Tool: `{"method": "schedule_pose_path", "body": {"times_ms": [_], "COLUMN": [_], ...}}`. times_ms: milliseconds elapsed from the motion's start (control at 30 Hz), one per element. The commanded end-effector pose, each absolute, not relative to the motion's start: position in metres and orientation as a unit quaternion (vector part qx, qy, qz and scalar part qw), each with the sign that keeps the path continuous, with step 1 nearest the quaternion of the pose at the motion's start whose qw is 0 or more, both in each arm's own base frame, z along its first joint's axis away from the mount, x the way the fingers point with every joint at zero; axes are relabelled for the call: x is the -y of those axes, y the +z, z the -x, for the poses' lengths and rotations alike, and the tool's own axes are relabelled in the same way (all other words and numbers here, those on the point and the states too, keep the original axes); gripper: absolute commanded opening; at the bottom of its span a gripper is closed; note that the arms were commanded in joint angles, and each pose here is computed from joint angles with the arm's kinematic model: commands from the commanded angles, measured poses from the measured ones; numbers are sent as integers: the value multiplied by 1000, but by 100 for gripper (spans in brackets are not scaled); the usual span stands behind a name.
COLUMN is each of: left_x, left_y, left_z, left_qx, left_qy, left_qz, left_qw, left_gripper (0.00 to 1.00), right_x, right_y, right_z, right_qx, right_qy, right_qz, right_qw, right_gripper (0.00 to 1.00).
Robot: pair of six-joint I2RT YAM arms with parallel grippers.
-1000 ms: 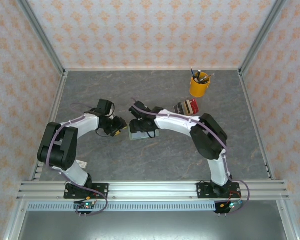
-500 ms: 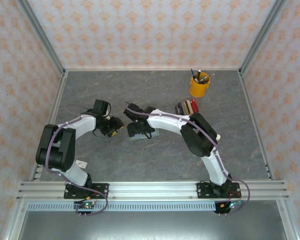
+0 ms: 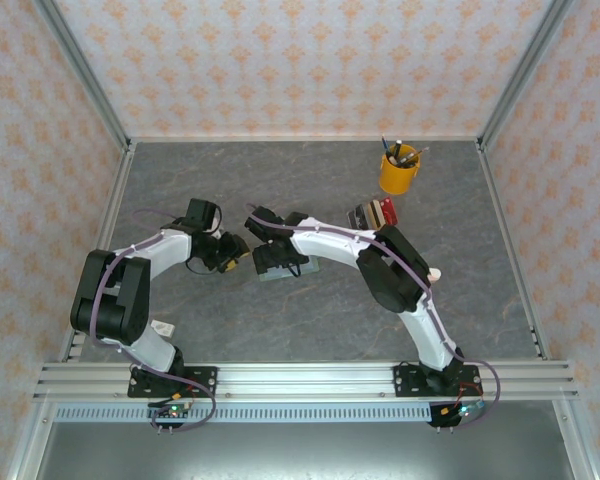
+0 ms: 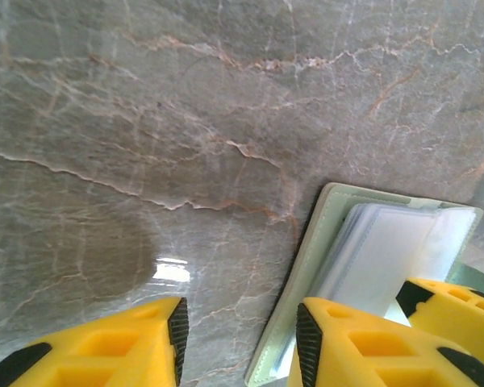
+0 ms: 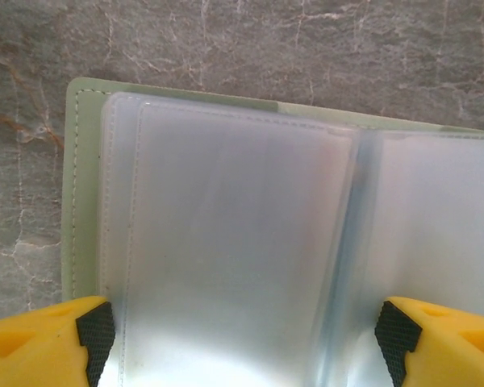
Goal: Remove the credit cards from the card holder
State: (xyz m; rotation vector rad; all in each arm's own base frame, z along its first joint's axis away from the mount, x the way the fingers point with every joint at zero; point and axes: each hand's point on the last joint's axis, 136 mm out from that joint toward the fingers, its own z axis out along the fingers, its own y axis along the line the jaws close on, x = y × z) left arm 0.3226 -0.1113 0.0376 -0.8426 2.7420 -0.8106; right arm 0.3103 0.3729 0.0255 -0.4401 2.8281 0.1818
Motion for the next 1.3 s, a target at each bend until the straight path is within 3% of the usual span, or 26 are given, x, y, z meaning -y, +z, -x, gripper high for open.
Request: {"method": "schedule_pose_path", "body": {"times_ms": [0,200,600,1033,1267], "left_x": [119,132,155,152,143], "left_y": [46,52,46,12,0], "left_z": [-326,-331,-341,-335,-326], "left_qx": [-909,-900,-902,-915,-926], "left_qy": [-304,-341,-354,-310,-274], "left_qz": [270,257,233,254,261], "left_qw": [89,92,81,42,21], "left_gripper": [39,28,16,8,4], "right_x": [-340,-326,-321,-318,-306], "right_y": [-21,-33,-30,-5,12], "right_z": [-300,-298,-301,-319,-329], "right_qx": [-984,-986,-988,-985,-980], "right_qy": [-21,-37,-18,-18,-48], "right_qz": [149,138,119,94,71], "right_qw": [96,88,94,147,181], "right_gripper": [83,70,49,47,51]}}
